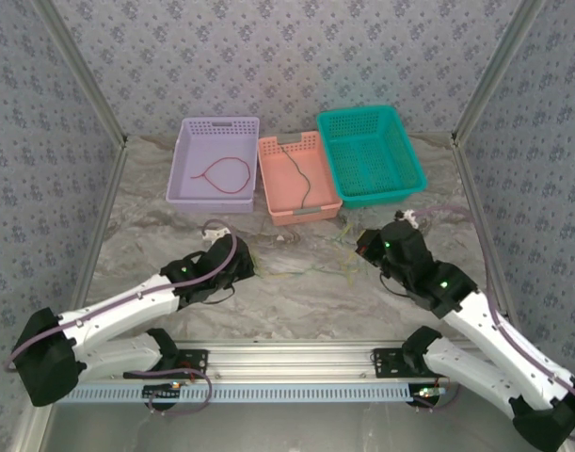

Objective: Untangle the cables

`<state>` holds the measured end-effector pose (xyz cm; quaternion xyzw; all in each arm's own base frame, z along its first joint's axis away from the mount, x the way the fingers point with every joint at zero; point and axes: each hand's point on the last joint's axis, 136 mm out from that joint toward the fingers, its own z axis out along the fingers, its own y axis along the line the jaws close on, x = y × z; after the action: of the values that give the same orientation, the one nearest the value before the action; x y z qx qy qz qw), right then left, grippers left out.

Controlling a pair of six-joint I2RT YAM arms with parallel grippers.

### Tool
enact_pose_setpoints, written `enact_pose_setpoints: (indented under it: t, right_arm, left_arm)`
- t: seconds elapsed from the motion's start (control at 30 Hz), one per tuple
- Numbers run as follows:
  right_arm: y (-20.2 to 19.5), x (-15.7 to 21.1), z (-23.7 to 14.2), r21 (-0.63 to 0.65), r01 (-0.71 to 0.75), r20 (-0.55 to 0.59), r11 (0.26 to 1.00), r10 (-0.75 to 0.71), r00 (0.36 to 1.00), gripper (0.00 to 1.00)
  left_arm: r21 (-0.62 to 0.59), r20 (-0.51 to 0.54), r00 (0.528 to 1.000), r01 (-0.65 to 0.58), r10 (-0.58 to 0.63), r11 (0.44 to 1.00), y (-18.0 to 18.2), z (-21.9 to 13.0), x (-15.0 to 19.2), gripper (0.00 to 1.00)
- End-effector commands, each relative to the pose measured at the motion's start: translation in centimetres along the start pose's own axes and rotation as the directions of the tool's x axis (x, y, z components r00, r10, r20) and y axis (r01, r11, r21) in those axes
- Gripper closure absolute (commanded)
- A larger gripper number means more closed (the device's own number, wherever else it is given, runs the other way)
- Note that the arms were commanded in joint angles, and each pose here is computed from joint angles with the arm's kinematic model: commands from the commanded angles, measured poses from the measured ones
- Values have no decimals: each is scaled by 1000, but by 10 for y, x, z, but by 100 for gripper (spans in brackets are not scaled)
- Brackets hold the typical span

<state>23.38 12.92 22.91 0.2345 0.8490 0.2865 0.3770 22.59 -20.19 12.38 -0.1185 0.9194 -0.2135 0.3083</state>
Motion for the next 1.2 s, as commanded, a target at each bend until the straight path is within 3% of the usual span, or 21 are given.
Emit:
enact_pose_setpoints:
  t: [0.0,0.13,0.23,0.37,0.5,0.73,0.83,0.93,1.07,1.17]
  right_arm:
    - [-26,-17,-30,88,66,36,994,-69,997,100]
    - [-30,-40,-47,84,26,95,996,-34,995,100]
    - [-37,-47,-39,121,10,101,993,-23,995,100]
    - [-75,-22,-2,260,18,0,966,-19,1000,100]
    - [-101,4,39,302,46,-91,952,-20,996,100]
    - [-111,28,91,318,170,-268,933,-84,960,100]
    - [-96,28,95,280,236,-293,931,-151,944,71]
    - [-72,12,72,249,267,-200,931,-220,955,49]
    - [-54,-12,28,206,240,-51,949,-235,971,42]
    - [-38,-14,14,114,262,-34,958,-259,965,38]
  left_arm:
    - [-98,56,998,-22,28,995,22,-9,-13,100]
    - [-82,72,997,1,5,997,31,-17,-19,100]
    - [2,88,996,5,-5,1000,17,-28,-26,100]
    - [179,110,994,-10,-10,984,-19,-58,-41,100]
    - [302,147,989,-44,-1,952,-45,-101,-60,100]
    - [380,210,977,-105,25,919,-63,-154,-83,100]
    - [386,226,974,-123,36,914,-66,-162,-87,100]
    - [380,236,971,-133,43,915,-65,-164,-89,100]
    - [369,238,970,-135,47,919,-62,-162,-88,100]
    - [380,233,971,-140,52,914,-64,-161,-86,100]
